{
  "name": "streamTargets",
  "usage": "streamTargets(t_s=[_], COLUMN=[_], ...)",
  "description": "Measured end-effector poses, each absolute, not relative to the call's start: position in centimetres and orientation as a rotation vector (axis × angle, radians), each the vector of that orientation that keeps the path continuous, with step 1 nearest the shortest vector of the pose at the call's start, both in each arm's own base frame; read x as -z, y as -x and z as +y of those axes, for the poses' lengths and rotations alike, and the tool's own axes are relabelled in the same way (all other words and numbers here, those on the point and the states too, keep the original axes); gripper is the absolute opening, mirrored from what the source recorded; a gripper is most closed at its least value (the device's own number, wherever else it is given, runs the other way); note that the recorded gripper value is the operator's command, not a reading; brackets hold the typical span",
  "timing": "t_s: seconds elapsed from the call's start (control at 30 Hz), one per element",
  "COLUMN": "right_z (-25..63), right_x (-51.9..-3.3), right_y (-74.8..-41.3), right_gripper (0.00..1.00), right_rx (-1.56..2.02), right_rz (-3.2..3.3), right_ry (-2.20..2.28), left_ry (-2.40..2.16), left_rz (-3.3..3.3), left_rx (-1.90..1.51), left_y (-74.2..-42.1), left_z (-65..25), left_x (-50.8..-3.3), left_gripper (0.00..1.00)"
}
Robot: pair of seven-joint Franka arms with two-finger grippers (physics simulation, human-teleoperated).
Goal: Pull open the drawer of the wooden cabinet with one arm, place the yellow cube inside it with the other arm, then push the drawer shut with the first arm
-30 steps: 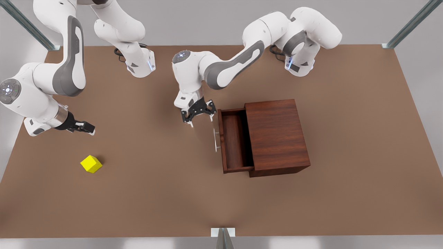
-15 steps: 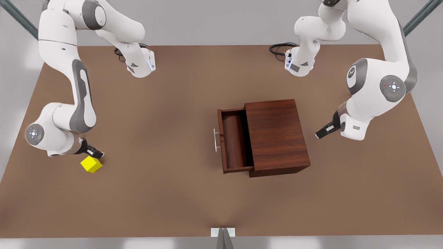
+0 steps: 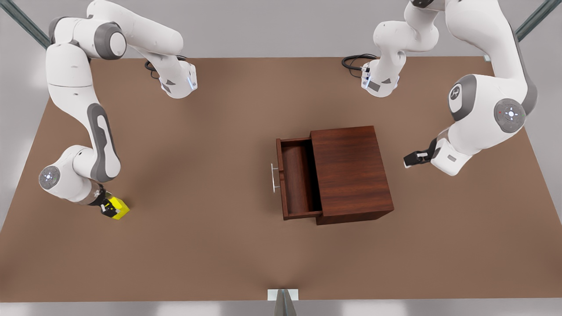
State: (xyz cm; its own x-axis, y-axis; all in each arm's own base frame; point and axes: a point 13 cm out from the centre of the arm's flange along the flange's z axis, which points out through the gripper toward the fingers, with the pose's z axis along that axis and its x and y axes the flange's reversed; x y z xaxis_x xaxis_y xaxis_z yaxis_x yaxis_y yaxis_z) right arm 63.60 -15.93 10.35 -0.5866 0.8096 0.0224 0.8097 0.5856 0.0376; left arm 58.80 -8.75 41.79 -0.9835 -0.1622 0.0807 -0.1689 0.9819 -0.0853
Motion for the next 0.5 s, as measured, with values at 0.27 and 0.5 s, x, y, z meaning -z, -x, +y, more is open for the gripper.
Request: streamTargets(t_s=[0.27, 0.5], right_z=[-15.5, -16.6], right_x=[-8.0, -7.4], right_y=[-63.2, -62.6], right_gripper=[1.0, 1.0], right_rx=[0.062, 0.019], right_rz=[-2.735, -2.718], right_ry=[1.503, 1.52], left_ry=[-0.095, -0.003], left_rz=[-3.058, -3.056], left_rx=[-0.145, -0.145], left_y=[-58.5, -58.4], left_z=[-9.0, -9.4], left_x=[-41.8, -41.7], left_gripper=[1.0, 1.0])
